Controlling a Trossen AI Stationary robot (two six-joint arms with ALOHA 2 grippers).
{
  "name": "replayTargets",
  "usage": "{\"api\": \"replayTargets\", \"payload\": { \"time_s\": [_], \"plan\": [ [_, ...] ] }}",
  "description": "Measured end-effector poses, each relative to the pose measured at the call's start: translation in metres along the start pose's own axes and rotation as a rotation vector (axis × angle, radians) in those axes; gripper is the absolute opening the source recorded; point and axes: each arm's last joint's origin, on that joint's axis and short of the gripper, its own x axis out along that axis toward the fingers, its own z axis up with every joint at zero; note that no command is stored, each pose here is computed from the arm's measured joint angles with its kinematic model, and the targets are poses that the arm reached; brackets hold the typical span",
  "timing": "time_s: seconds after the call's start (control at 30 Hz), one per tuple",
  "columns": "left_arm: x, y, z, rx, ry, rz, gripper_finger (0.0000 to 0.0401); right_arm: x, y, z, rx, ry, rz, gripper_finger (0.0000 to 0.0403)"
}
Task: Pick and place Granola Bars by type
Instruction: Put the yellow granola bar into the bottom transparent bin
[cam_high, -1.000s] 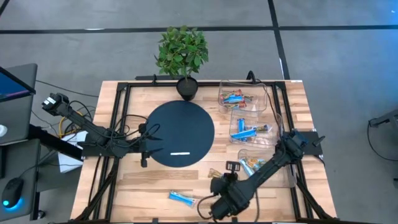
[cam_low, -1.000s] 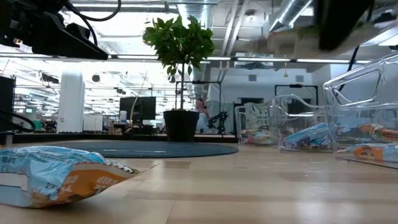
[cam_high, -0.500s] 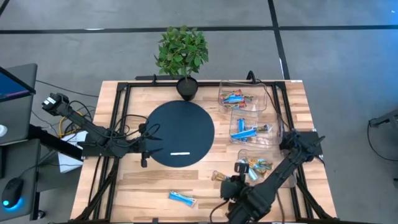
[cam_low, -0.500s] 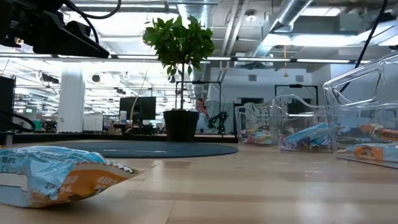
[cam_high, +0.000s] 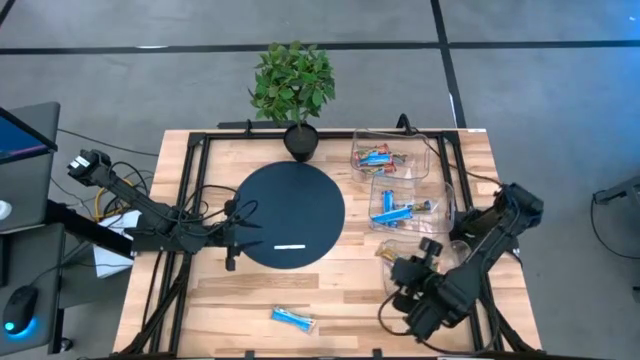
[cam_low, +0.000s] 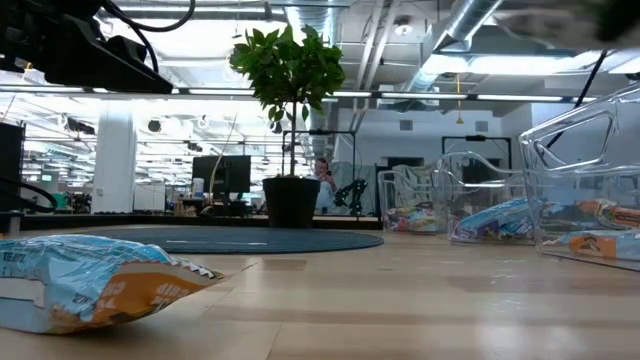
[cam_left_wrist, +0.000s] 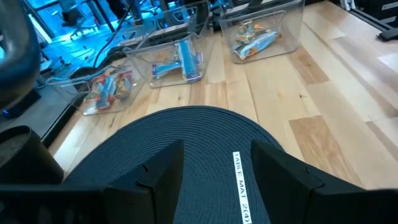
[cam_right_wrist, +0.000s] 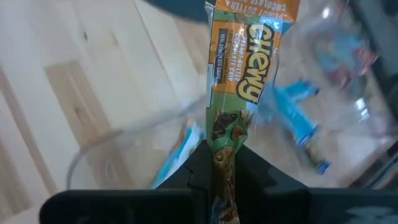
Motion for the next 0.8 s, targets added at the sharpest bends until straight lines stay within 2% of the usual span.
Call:
{"api": "replayTargets", "payload": {
  "time_s": [0.13,0.37,0.47,0.6,0.8],
  "plan": [
    [0.000,0.000,0.000,-0.017,0.000,-0.016,0.0182,0.012,0.000,-0.026,-0.001,0.039,0.027,0.0030],
    [0.000,-0.001,0.000,-0.025,0.000,-0.026,0.0182,0.037,0.005,-0.055,-0.106,0.172,-0.040,0.0035],
    [0.000,-0.001,0.000,-0.025,-0.001,-0.026,0.0182,0.044,0.004,-0.060,-0.063,0.236,-0.058,0.0032],
    [0.000,-0.001,0.000,-0.025,0.000,-0.026,0.0182,0.046,0.003,-0.061,-0.017,0.240,-0.068,0.0031],
    [0.000,-0.001,0.000,-0.024,0.000,-0.025,0.0182,0.046,0.001,-0.062,-0.003,0.276,-0.087,0.0056]
  ]
}}
